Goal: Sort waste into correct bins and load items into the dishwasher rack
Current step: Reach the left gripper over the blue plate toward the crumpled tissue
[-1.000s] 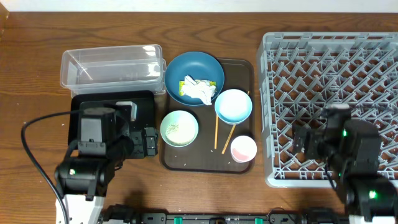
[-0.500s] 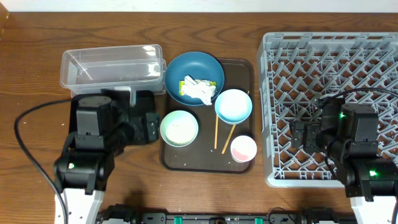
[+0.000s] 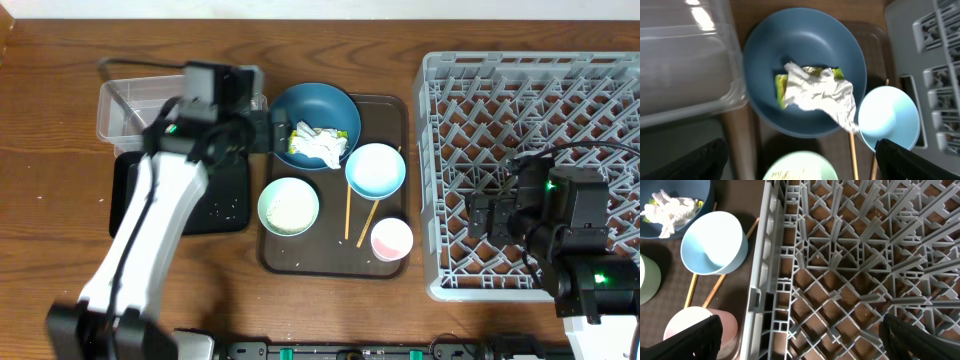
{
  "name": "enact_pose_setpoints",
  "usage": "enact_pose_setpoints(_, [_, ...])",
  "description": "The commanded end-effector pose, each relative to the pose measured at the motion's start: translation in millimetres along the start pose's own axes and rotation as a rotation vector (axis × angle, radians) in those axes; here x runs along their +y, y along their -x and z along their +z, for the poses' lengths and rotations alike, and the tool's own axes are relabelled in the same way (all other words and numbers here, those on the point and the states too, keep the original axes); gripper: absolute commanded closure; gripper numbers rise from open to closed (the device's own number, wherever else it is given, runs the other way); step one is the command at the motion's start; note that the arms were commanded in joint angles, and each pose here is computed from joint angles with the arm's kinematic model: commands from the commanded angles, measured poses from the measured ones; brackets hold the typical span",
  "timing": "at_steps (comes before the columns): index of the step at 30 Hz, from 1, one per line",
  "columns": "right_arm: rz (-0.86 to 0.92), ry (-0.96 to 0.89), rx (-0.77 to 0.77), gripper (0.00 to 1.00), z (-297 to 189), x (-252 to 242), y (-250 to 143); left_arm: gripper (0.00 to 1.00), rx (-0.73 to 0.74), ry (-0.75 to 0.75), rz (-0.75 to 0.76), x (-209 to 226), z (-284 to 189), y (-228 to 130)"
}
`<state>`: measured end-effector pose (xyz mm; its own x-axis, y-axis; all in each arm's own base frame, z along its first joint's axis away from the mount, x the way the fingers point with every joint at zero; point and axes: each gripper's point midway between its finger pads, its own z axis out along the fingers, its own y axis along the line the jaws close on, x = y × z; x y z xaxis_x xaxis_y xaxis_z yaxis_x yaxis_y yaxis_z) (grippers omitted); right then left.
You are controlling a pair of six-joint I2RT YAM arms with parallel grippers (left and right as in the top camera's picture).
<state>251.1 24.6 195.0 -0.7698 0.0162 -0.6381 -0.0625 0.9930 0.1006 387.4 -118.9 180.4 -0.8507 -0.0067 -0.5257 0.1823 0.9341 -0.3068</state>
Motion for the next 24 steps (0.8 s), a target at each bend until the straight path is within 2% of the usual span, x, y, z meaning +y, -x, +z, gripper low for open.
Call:
enact_pose_setpoints(1, [-0.02,0.01,-0.02,0.01,-4.8,3.6,6.7,0.03,0.047,-0.025,0.015,-9.3,32.8,-1.5])
enact_pose_setpoints(12, [-0.019,0.011,-0.016,0.01,-4.8,3.6,5.7,0.07,0.12,-0.044,0.077,-25.0,115.2,-21.2])
enact_pose_setpoints(20, [-0.019,0.011,-0.015,0.01,-4.7,3.6,5.6,0.09,0.137,-0.024,0.074,-17.2,141.5,-28.4])
enact_pose_setpoints(24, [-0.019,0.011,-0.015,0.01,-4.8,3.6,5.6,0.13,0.158,-0.02,0.067,-14.5,149.9,-35.2])
